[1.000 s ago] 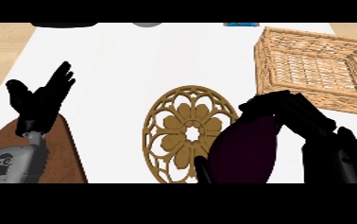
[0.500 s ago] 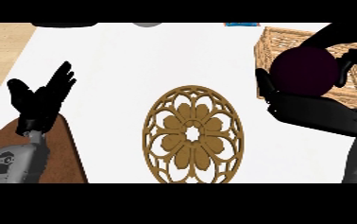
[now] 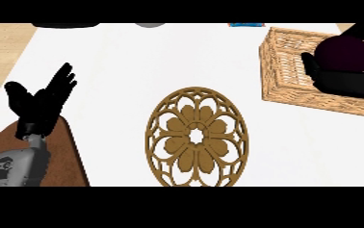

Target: Pick the eggplant from the placemat and place it in the basket

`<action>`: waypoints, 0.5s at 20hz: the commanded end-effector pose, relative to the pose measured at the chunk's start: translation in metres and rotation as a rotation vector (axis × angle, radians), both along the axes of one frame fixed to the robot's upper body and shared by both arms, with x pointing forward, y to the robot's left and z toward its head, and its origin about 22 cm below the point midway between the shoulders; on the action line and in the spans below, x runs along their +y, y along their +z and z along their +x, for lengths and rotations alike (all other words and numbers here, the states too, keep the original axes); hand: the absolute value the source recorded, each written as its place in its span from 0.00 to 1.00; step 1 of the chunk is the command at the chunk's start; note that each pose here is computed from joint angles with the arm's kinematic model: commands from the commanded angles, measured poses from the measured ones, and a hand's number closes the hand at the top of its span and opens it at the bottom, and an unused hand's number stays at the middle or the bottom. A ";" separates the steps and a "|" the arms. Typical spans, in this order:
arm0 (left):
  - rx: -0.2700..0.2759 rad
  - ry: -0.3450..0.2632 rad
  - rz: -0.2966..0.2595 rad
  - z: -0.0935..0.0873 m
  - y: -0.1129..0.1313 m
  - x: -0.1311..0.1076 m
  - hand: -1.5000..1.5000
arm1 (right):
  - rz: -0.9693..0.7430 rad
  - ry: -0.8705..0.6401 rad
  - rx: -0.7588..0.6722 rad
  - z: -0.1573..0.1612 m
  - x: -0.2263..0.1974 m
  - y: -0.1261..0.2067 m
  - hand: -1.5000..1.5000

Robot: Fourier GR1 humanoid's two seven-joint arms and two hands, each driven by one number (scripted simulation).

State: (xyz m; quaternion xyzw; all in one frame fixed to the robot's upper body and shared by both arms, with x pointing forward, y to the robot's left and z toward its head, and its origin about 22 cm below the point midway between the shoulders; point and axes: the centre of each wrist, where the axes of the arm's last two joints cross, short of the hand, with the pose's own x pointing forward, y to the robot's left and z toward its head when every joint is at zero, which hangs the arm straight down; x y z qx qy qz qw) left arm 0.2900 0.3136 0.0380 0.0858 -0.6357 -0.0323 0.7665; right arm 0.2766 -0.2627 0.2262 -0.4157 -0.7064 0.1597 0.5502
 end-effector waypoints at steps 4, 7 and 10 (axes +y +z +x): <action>-0.003 0.006 0.000 -0.005 0.000 -0.007 0.50 | 0.047 -0.009 -0.006 0.026 -0.033 -0.037 1.00; -0.008 -0.019 0.002 0.008 0.000 -0.014 0.50 | 0.025 -0.001 -0.003 0.052 -0.037 -0.058 1.00; -0.018 0.000 0.007 0.000 -0.002 0.009 0.50 | 0.170 -0.195 -0.013 0.044 -0.068 -0.053 0.00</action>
